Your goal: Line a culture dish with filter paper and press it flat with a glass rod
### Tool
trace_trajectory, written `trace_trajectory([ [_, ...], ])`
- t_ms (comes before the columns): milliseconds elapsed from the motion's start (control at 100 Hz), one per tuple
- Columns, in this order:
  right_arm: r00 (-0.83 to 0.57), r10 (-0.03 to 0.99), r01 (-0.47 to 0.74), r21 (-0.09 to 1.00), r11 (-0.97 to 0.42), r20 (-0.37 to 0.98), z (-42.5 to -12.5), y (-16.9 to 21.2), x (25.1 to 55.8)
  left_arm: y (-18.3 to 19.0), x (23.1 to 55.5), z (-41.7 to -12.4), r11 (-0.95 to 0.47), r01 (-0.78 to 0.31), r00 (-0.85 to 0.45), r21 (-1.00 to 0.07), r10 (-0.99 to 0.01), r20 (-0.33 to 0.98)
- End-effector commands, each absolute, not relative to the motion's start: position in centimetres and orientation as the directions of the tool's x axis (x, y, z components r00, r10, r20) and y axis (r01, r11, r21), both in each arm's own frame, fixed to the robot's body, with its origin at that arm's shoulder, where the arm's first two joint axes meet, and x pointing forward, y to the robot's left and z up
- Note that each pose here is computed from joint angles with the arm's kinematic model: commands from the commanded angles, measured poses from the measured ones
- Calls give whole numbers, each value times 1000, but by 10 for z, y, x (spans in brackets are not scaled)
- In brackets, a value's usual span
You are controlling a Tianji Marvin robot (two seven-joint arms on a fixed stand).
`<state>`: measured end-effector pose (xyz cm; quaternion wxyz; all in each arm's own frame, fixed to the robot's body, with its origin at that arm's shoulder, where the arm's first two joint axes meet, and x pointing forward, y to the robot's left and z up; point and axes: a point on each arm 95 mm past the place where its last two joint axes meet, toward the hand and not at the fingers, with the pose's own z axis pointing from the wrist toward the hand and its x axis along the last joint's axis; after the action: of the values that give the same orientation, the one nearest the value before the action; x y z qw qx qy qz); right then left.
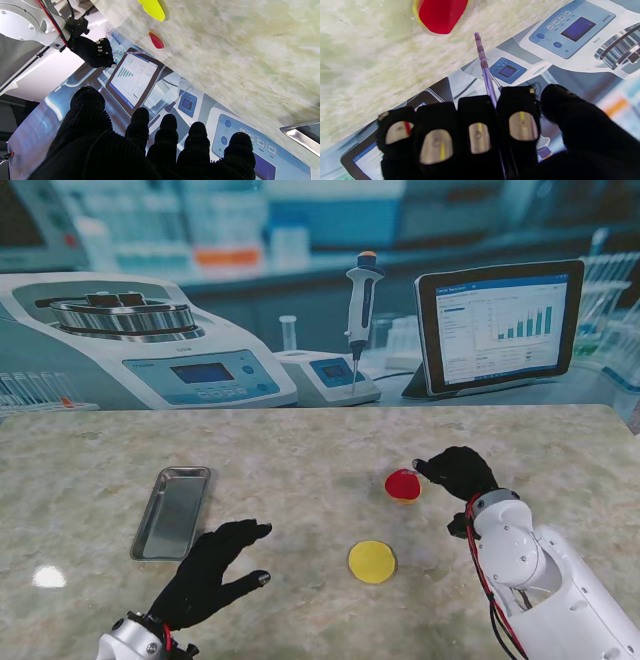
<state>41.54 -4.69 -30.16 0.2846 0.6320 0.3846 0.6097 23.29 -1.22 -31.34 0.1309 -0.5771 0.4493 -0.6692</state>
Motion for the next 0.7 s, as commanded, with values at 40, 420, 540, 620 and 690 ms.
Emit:
trace_trajectory([
  [40,-3,833,171,821,-544,553,-311,-50,420,-13,229,-315,-566,-348,-302,-747,-687,661],
  [420,36,836,238,808,-539,547,-330,-48,429,-12,227,-315,-570,-351,-304,-743,-681,666],
  [540,49,841,260,806,-531,539,-335,-48,430,-11,226,-314,-574,-351,-302,-740,-678,670],
  [620,58,847,272,808,-523,529,-338,-49,430,-11,226,-313,-575,-351,-302,-739,-677,671],
  [690,65,851,284,808,-516,521,-340,-50,430,-11,226,-313,-576,-351,-302,-738,-677,672],
])
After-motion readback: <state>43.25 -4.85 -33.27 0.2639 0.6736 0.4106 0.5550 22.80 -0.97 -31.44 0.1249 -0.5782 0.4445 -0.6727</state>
